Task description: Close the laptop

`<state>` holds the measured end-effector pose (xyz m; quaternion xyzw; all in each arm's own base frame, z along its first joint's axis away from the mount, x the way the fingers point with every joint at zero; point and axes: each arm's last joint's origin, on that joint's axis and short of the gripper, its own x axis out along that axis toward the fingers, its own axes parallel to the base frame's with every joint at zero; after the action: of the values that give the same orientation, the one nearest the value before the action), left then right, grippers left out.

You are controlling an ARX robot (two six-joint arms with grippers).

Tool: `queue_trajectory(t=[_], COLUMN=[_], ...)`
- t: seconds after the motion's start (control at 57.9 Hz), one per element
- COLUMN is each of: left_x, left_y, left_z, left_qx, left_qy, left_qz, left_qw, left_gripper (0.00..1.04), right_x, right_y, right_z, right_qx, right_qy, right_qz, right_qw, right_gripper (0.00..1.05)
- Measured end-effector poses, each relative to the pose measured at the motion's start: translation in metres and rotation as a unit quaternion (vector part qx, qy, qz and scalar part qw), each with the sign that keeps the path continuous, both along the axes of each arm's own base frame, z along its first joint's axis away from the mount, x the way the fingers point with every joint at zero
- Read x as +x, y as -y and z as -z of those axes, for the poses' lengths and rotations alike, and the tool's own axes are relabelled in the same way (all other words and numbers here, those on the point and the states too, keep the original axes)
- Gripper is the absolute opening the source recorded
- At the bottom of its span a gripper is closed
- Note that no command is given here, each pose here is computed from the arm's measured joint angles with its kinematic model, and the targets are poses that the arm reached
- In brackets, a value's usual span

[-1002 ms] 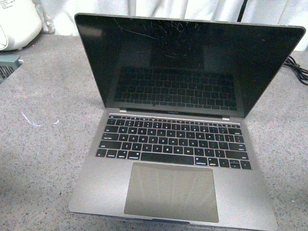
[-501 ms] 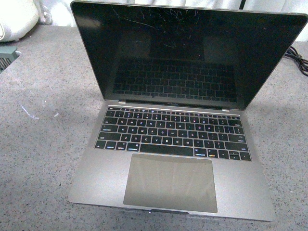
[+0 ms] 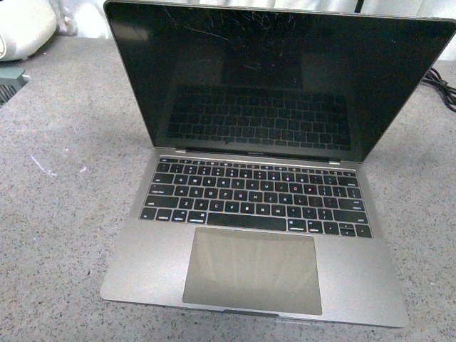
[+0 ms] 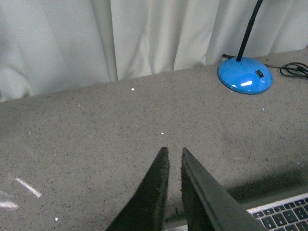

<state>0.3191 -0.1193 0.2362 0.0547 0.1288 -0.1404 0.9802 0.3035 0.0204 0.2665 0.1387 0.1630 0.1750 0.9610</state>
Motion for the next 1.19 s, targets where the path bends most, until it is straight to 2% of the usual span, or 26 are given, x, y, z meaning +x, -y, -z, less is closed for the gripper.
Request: queue_trajectory(t=[0.017,0.069,0.259,0.432,0.587,0.795,0.933,1.192], left_x=[0.0,0.002,0.013,0.024,0.032,0.037,0.027,-0.007], left_y=[0.0,0.002,0.005,0.004,0.003,-0.004,-0.015,-0.032], left_z=[0.0,0.001,0.006,0.017,0.018,0.023,0.048,0.101], left_qx=[0.0,0.002,0.017,0.032,0.049,0.062,0.078,0.09], left_qy=[-0.001,-0.006,-0.034,-0.058,-0.056,-0.073,-0.108,-0.166], left_qz=[0.001,0.002,0.002,-0.004,-0.011,-0.022,-0.039,-0.05], left_qw=[1.0,1.0,0.999,0.998,0.997,0.995,0.99,0.981], left_gripper=[0.12,0.04,0.04,0.04,0.04,0.04,0.04,0.04], right_x=[0.001,0.004,0.016,0.031,0.041,0.042,0.03,-0.013], right_y=[0.0,-0.001,-0.004,-0.005,-0.006,-0.008,-0.012,-0.022], right_z=[0.0,0.001,0.005,0.016,0.024,0.033,0.052,0.116], right_qx=[0.0,0.002,0.028,0.046,0.045,0.083,0.13,0.201], right_qy=[-0.002,-0.008,-0.063,-0.117,-0.16,-0.219,-0.267,-0.363], right_qz=[-0.004,-0.011,-0.052,-0.066,-0.07,-0.1,-0.107,-0.081], right_qw=[1.0,1.0,0.996,0.99,0.984,0.967,0.949,0.906], right_gripper=[0.01,0.01,0.01,0.01,0.01,0.01,0.01,0.01])
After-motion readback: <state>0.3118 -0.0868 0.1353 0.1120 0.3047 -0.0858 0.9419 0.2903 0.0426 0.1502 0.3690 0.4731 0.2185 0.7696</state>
